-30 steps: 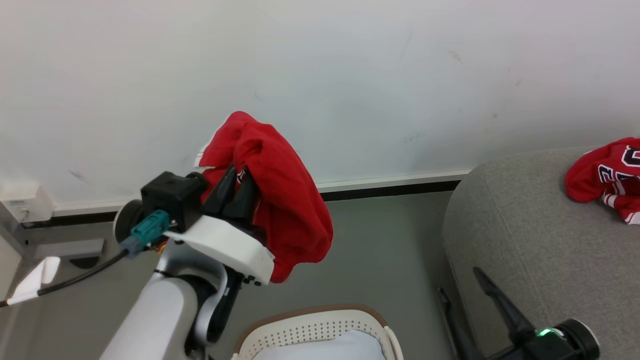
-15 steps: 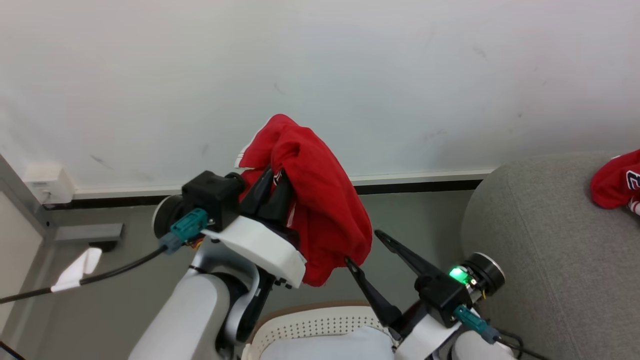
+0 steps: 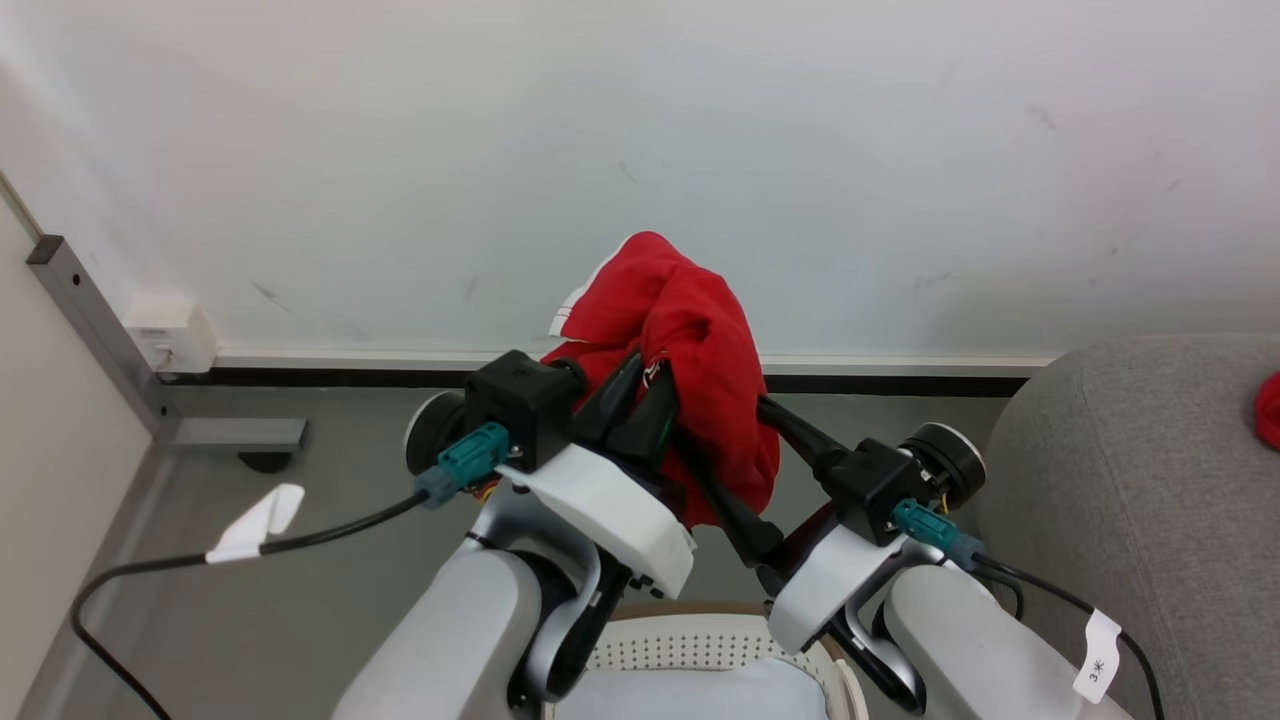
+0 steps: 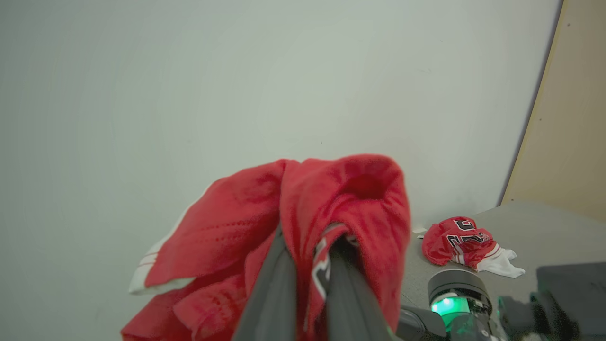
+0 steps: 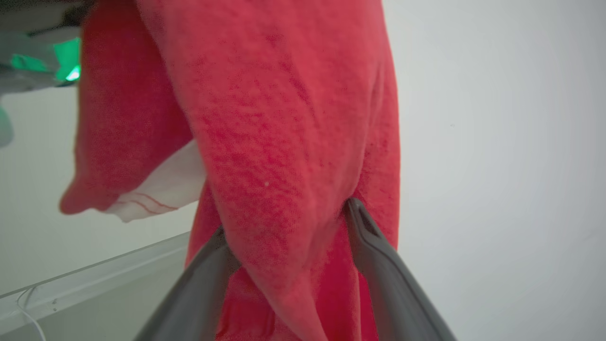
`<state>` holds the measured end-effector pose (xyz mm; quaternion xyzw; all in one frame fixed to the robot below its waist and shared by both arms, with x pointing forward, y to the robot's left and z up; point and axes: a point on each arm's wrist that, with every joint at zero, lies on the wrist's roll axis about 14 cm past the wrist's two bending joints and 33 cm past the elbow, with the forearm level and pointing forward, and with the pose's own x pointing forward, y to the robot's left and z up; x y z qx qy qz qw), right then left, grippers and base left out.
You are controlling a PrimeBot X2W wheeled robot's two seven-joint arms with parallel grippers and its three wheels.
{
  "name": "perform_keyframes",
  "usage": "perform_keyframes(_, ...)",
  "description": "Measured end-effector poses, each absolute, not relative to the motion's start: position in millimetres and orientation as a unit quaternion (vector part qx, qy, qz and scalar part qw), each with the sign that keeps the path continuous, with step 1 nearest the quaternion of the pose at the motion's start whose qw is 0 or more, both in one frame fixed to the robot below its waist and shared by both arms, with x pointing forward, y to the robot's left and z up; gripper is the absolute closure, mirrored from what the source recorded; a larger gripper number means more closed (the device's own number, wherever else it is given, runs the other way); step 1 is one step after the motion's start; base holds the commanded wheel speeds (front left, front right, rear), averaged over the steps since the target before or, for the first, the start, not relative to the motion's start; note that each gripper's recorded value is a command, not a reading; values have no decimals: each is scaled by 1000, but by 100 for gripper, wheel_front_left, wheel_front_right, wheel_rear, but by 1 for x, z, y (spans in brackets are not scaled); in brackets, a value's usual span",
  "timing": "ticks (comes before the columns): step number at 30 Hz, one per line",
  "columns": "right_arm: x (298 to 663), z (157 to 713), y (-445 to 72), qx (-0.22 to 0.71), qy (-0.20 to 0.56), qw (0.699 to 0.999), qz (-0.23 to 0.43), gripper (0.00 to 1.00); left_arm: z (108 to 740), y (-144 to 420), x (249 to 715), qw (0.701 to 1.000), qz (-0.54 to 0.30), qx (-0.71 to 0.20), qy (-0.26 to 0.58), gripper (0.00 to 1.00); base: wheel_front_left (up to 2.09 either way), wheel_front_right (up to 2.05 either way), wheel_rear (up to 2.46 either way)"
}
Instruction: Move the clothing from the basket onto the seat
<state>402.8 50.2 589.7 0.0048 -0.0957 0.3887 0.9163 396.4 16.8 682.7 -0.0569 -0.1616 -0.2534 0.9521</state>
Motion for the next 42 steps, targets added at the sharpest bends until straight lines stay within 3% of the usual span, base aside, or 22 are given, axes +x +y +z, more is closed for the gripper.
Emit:
perform_keyframes(1,404,590,51,8,-93,916,390,22,682,16,396,952,-254,-58,-160,100,0,0,0)
perform_keyframes(2,404,591,53,14,-91,916,392,83,682,15,396,952,-255,-58,-160,100,0,0,0)
perform_keyframes(3,404,591,54,21,-87,915,393,100,681,14,395,952,-256,-59,-159,100,0,0,0)
perform_keyframes(10,407,593,52,31,-81,917,389,100,681,15,396,953,-252,-59,-159,100,0,0,0)
perform_keyframes(11,408,593,50,33,-81,918,387,100,681,16,397,953,-250,-59,-159,83,0,0,0)
perform_keyframes(12,408,593,50,33,-81,918,387,100,681,16,397,953,-250,-59,-159,59,0,0,0)
perform_keyframes(13,409,593,48,35,-81,919,384,100,680,16,398,954,-248,-58,-158,5,0,0,0)
perform_keyframes(14,410,594,46,38,-81,921,380,100,678,16,399,954,-248,-57,-156,0,0,0,0)
perform_keyframes(42,444,628,-8,65,-131,946,290,100,587,18,384,964,-259,-42,-46,0,0,0,0)
